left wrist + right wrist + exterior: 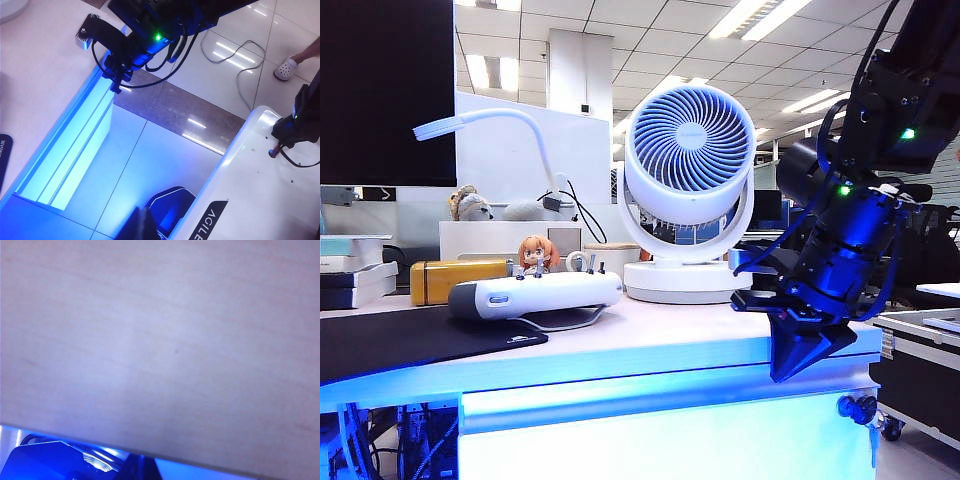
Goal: Open the drawer, place the cleaning sponge inside, then close the drawer.
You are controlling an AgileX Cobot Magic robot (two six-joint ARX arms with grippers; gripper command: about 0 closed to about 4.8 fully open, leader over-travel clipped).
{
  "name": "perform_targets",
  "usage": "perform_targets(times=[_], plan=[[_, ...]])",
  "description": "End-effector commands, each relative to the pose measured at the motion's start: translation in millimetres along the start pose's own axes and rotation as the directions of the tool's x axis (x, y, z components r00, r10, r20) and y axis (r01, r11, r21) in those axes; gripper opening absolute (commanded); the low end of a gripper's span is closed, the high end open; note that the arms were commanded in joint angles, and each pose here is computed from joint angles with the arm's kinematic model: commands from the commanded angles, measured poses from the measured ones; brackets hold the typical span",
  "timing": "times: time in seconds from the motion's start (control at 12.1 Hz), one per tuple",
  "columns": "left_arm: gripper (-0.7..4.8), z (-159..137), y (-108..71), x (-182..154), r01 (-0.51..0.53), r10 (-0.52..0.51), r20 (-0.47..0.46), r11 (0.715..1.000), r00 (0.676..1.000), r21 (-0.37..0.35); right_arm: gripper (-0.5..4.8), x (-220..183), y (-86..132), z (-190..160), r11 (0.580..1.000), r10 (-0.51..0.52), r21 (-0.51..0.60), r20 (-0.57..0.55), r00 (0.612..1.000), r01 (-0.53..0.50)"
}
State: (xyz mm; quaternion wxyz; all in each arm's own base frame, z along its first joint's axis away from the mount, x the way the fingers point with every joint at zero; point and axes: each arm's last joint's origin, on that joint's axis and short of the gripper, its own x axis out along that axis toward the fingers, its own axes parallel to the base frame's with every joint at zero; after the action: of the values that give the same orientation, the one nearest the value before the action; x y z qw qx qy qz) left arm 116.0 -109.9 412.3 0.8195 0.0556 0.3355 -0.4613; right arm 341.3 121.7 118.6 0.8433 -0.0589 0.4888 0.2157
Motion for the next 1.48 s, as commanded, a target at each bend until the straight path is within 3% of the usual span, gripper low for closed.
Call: perform_targets(times=[0.08,0.33,0.58,0.66,0.82,0.91,0.99,1.15,1.24,1.4,1.48], plan=[[-0.05,0.9,-0.6,-1.8,0.003,-0.003,0.009,1.000,1.000,0.007,-0.05,-2.8,-0.5,2.2,1.000,0.003,0.001,0.003,1.000,-0.003],[-0.05,0.7,-1.0,-2.8,0.003,-0.003,0.012,1.000,1.000,0.008,-0.05,-28.7,3.5,7.6,1.000,0.008,0.006,-0.040,0.999,-0.008],[-0.05,-5.6,-6.7,-25.7,-0.067,0.063,0.100,0.997,0.993,0.034,-0.05,-121.7,17.3,27.5,1.000,0.003,-0.021,0.189,0.982,0.001],[-0.05,-9.9,-9.6,-36.3,-0.092,0.086,0.134,0.995,0.987,0.040,-0.06,-160.4,24.1,30.0,0.999,0.005,-0.032,0.302,0.953,0.004],[-0.05,-32.2,-20.0,-79.8,-0.231,0.212,0.283,0.972,0.936,0.036,-0.06,-285.0,48.2,-6.7,0.999,0.023,-0.038,0.613,0.789,0.000],[-0.05,-46.8,-23.5,-96.8,-0.301,0.271,0.340,0.953,0.900,0.036,-0.06,-309.0,51.4,-32.8,0.999,0.001,-0.030,0.685,0.729,0.027],[-0.05,-64.5,-26.5,-107.7,-0.326,0.281,0.383,0.944,0.880,0.055,-0.06,-319.3,51.8,-62.6,0.998,-0.038,-0.004,0.746,0.665,0.062],[-0.05,-91.0,-26.4,-108.5,-0.326,0.277,0.409,0.944,0.870,0.055,-0.06,-310.3,49.0,-107.8,0.993,-0.104,0.051,0.798,0.593,0.106],[-0.05,-110.7,-20.3,-91.8,-0.328,0.269,0.453,0.943,0.850,0.055,-0.05,-282.9,45.1,-142.2,0.992,-0.121,0.071,0.787,0.605,0.106],[-0.05,-125.9,-8.0,-56.7,-0.328,0.262,0.493,0.943,0.830,0.050,0.03,-255.9,41.7,-167.2,0.992,-0.123,0.109,0.767,0.630,0.061],[-0.05,-136.4,9.3,-6.8,-0.310,0.260,0.499,0.951,0.827,0.018,0.00,-243.5,40.3,-180.6,0.990,-0.120,0.137,0.766,0.631,0.021]])
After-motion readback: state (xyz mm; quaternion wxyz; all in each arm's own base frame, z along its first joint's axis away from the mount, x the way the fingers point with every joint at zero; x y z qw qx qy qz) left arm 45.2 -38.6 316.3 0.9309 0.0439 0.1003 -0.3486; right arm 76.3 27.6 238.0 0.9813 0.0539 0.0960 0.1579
